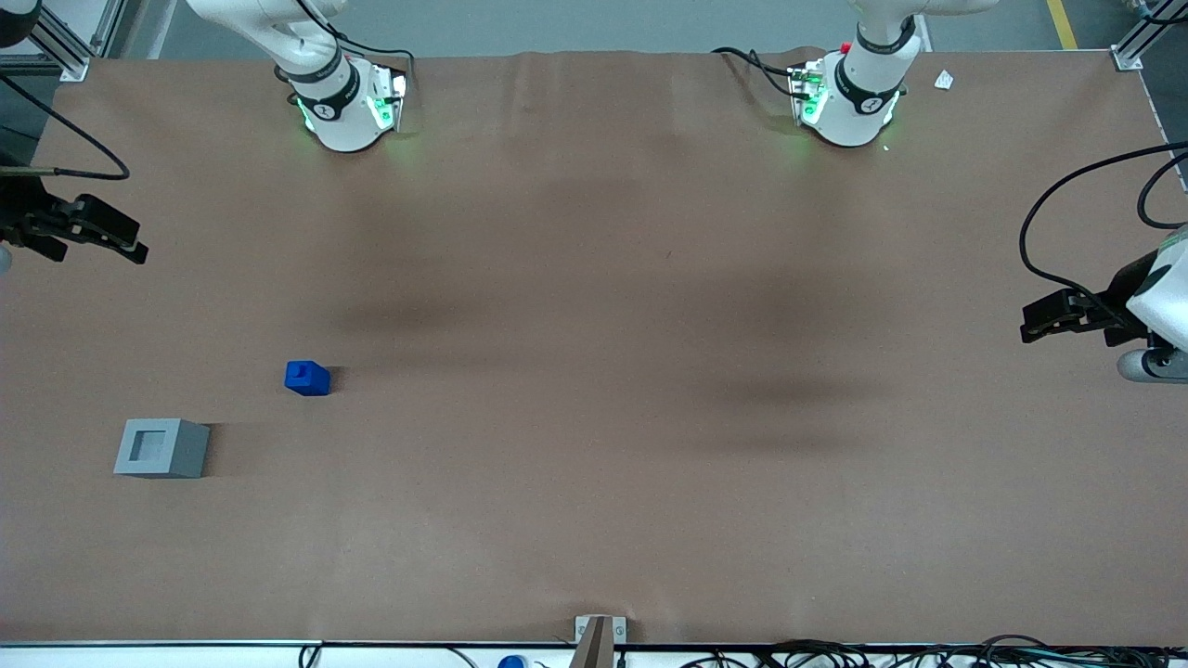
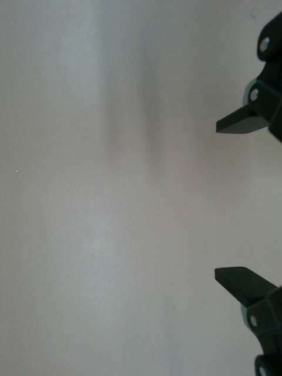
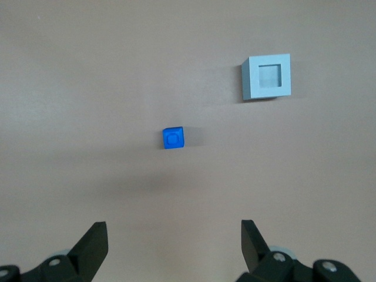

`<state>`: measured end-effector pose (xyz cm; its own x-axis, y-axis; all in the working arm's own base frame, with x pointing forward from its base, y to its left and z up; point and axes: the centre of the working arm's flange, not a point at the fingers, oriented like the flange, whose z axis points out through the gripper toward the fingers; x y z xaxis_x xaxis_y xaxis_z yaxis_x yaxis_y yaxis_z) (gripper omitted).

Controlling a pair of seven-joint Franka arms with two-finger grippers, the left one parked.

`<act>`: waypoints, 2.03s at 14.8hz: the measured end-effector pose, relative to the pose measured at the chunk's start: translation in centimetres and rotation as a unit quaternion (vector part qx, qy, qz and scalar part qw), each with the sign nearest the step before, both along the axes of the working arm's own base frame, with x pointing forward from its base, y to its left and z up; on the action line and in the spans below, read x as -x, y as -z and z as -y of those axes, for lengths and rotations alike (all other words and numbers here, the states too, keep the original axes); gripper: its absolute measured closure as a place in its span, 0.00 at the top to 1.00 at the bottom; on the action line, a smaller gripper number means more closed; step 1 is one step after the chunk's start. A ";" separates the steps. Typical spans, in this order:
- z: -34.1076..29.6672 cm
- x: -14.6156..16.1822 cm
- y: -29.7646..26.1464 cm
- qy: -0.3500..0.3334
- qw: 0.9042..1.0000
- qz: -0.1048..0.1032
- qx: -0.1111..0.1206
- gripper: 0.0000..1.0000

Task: Insert blue part into gray base with right arm
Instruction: 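Move the open right gripper toward the blue block, then lower the right gripper around the blue block and close it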

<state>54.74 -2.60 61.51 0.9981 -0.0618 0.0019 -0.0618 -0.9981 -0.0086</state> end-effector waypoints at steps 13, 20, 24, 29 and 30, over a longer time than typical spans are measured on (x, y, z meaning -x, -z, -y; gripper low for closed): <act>-2.1 -3.7 25.0 -0.018 1.000 -0.006 0.002 1.00; -2.4 -4.4 33.8 -0.022 1.000 0.002 0.004 0.94; -2.8 -4.1 36.2 -0.026 1.000 -0.010 0.004 0.91; -3.6 -3.2 38.1 -0.032 0.999 -0.020 0.002 0.81; -3.6 -3.1 38.3 -0.032 0.999 -0.021 0.002 0.81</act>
<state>57.85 0.97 23.17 0.9992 0.0018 -0.0408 0.0016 -1.0000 -0.0035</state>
